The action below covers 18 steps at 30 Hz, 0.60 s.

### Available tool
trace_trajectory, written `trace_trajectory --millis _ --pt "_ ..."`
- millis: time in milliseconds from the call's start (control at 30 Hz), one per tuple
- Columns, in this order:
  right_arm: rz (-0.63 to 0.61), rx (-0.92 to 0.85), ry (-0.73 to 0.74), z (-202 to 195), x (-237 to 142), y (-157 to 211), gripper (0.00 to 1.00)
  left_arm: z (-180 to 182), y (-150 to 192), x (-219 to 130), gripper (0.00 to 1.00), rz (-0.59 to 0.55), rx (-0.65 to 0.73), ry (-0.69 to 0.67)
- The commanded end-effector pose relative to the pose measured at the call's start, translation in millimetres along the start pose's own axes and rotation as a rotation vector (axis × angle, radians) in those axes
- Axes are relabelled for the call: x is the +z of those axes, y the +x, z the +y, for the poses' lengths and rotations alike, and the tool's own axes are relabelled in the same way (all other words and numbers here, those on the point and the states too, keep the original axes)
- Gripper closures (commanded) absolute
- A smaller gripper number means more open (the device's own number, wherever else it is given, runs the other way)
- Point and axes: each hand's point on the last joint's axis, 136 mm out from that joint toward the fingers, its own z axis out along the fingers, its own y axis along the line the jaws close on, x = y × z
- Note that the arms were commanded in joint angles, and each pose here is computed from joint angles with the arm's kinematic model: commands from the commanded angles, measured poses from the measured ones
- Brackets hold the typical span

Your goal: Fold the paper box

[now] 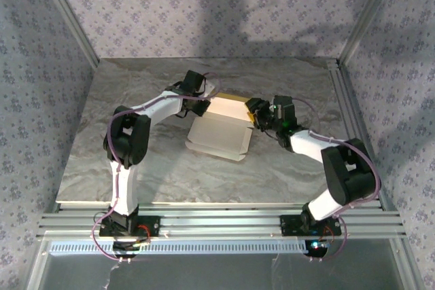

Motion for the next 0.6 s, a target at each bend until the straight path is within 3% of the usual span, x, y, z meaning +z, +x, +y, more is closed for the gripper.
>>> trace_trajectory --millis 0,233,467,567 --pt "-0.045 0.096 -0.12 29 8 -15 0.52 4 2 7 1.0 0.019 0.013 -0.042" --pt "-0.044 0.148 -0.144 29 23 -20 0.58 6 0 7 1.0 0.013 0.011 -0.059" --pt "-0.058 0.183 -0.123 19 31 -17 0.84 7 -1 8 1.0 -0.025 -0.016 -0.076" --pt "-0.064 0.195 -0.093 13 30 -16 0.96 10 -2 7 0.92 -0.054 -0.034 -0.092"
